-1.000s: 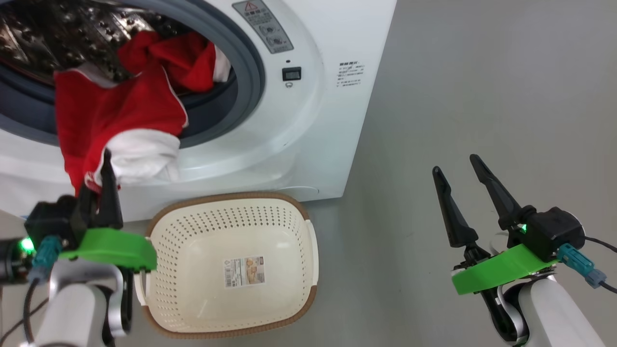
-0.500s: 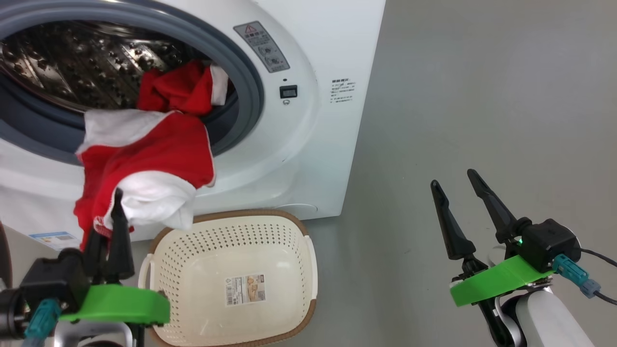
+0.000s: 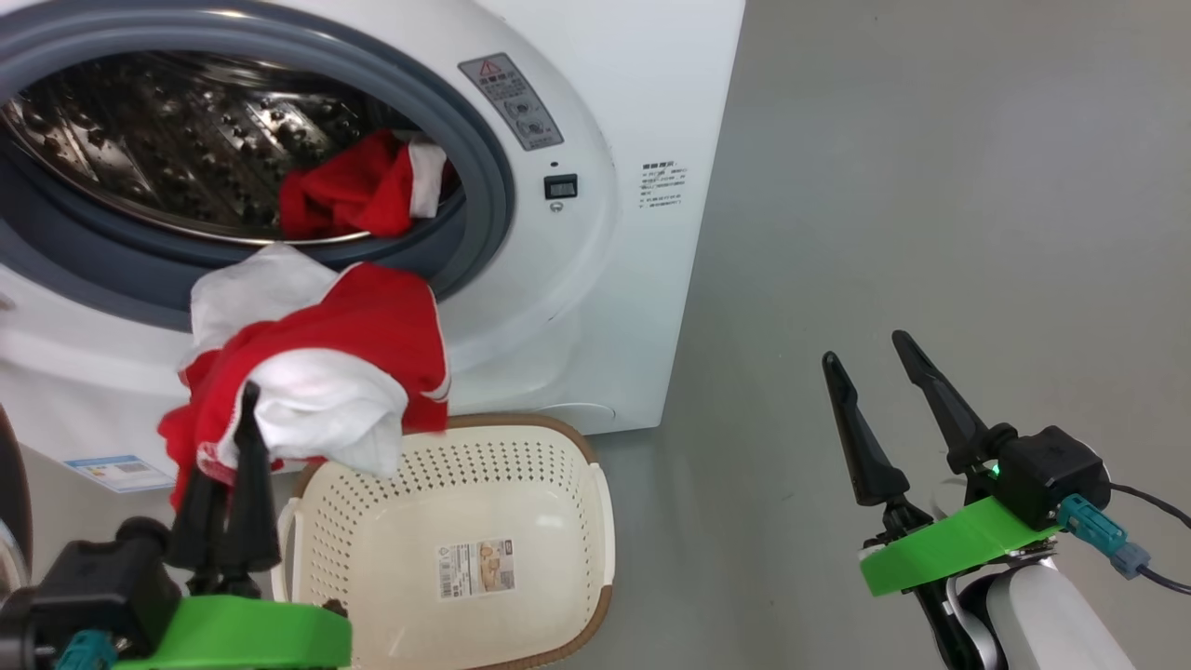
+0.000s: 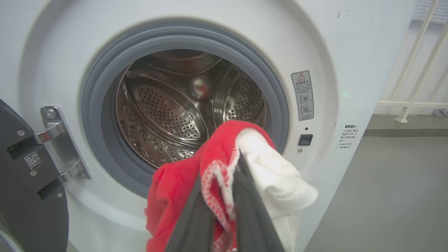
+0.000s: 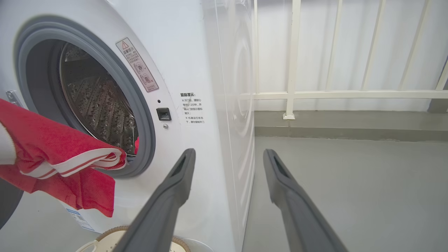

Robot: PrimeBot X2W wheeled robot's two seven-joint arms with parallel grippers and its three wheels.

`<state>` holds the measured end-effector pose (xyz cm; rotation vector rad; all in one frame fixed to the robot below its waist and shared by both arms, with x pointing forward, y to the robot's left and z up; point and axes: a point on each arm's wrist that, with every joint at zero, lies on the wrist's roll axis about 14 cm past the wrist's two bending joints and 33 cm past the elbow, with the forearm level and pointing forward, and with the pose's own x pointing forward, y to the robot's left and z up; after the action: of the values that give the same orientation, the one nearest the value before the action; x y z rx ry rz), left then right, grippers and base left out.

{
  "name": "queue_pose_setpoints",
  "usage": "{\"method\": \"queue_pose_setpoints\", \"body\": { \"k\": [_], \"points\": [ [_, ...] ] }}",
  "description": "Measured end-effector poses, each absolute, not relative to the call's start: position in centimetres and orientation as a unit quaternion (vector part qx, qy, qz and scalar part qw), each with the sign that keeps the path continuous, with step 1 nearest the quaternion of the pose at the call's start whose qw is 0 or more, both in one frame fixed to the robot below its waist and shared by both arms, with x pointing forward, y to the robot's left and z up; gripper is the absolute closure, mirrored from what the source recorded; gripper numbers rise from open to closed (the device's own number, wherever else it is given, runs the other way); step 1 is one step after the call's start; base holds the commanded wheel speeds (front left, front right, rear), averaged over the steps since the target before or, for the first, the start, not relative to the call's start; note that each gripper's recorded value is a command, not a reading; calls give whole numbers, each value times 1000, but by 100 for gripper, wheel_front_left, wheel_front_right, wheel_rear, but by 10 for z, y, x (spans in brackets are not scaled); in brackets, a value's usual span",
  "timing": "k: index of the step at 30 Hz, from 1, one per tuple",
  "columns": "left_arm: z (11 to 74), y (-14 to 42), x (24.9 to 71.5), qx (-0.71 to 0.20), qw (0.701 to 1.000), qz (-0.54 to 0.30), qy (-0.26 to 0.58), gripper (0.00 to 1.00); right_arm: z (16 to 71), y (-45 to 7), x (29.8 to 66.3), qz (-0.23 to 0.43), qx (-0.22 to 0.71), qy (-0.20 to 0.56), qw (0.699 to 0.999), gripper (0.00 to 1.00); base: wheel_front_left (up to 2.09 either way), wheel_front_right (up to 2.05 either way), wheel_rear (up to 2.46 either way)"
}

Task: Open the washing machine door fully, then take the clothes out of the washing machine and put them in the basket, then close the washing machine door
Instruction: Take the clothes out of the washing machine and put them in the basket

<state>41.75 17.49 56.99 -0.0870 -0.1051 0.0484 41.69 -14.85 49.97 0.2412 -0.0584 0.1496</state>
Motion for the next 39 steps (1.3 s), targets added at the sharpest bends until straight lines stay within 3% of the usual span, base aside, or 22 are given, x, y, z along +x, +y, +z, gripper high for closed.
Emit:
{"method": "queue_pose_setpoints", "body": {
  "k": [22, 39],
  "points": [
    [395, 131, 451, -103, 977, -21, 184, 100, 466, -156, 427, 60, 123, 13, 991, 0, 0, 0, 0],
    [262, 115, 453, -94, 912, -26, 398, 100, 437, -175, 448, 36, 118, 41, 992, 0, 0, 0, 0]
  ]
}}
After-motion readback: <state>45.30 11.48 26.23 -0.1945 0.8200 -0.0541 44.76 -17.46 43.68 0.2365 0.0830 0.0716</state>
